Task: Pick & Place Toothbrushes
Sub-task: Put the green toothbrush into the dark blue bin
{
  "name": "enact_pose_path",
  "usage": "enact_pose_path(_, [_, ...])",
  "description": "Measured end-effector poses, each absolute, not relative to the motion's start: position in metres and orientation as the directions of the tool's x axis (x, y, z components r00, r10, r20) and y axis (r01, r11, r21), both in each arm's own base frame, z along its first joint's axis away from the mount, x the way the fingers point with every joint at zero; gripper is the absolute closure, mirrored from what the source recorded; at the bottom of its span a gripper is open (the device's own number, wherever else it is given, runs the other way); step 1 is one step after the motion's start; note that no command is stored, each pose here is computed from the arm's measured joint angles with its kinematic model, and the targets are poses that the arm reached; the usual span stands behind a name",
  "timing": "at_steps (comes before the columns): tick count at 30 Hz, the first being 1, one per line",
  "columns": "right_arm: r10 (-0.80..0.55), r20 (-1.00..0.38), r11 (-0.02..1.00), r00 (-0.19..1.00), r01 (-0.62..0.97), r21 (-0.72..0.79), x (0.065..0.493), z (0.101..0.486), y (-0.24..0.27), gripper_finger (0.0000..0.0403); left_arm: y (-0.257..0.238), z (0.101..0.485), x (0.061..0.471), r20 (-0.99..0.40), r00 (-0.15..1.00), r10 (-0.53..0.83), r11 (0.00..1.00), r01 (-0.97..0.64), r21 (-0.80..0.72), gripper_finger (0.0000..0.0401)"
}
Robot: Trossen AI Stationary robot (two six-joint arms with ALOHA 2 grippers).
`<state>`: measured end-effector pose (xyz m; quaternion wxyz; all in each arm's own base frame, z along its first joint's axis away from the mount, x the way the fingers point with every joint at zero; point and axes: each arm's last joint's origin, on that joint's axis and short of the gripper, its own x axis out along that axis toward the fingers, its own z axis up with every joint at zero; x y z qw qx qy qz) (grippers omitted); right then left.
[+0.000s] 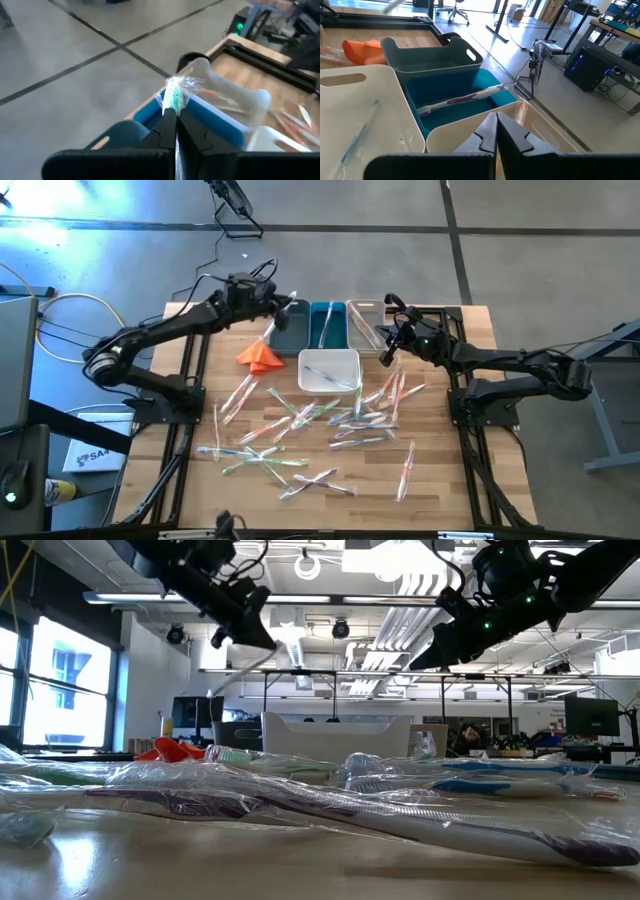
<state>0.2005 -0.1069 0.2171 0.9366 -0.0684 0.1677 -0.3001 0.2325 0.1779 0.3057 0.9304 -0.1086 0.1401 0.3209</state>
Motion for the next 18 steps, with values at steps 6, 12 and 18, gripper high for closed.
enact_pose_path(6, [-0.586,-0.273,0.81,0.763,0.54,-0.23,0.201,0.217,-0.107,0.0401,0.202,0.291,0.241,-0.299,0.739,0.604,0.733,-0.662,-0.155,0.0401])
enact_pose_path(12, [-0.586,-0.274,0.81,0.763,0.54,-0.23,0.2,0.217,-0.107,0.0401,0.213,0.28,0.249,-0.283,0.734,0.617,0.717,-0.673,-0.182,0.0401])
enact_pose_path(18, [-0.583,-0.273,0.812,0.765,0.537,-0.228,0.201,0.217,-0.107,0.0401,0.22,0.271,0.257,-0.267,0.726,0.634,0.702,-0.685,-0.195,0.0401])
